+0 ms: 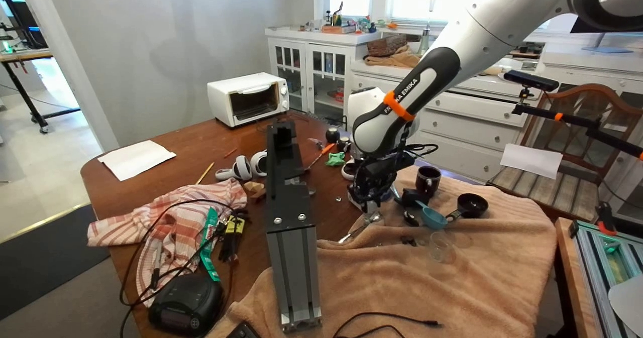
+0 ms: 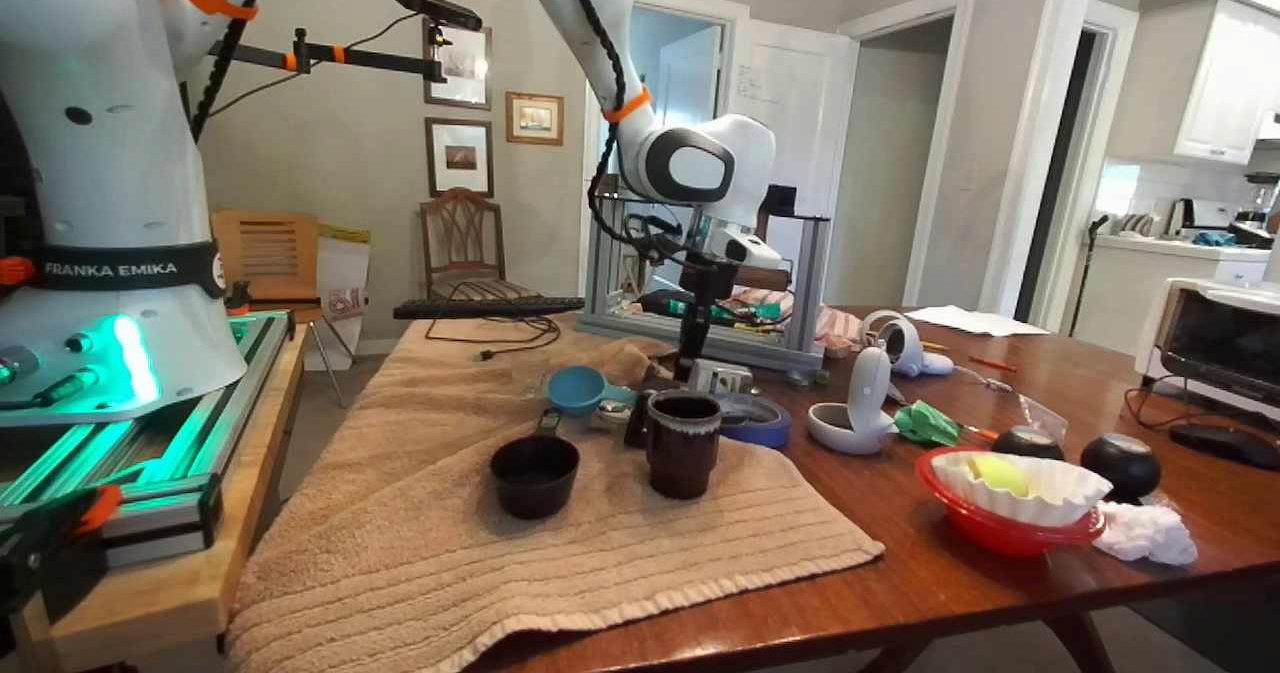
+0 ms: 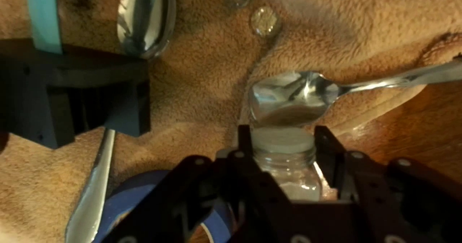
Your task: Move the small glass container to the right
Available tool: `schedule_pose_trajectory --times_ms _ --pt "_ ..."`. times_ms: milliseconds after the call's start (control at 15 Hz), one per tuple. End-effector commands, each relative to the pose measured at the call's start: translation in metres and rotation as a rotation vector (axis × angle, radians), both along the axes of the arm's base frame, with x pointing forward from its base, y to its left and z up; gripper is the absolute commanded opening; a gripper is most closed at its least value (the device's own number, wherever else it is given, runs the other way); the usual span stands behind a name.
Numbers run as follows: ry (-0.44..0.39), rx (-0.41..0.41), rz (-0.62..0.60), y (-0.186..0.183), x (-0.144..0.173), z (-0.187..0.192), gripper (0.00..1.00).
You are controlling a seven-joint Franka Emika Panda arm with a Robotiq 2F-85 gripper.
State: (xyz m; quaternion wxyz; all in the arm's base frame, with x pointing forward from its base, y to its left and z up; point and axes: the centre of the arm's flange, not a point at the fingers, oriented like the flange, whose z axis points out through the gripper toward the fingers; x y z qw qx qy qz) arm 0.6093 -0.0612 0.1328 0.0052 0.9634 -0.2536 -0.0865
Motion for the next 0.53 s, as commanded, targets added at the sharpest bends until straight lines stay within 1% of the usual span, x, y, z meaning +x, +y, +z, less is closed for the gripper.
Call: schedule_pose_trajectory --times_ms 0,267,467 --pt "0.144 -0.024 0.032 0.008 0.013 0.029 0.21" --pt "0.267 -0.025 0.158 0.01 0.026 0.042 0.21" --pt "0.338 -0.059 0.235 0.011 0.032 0.04 0.21"
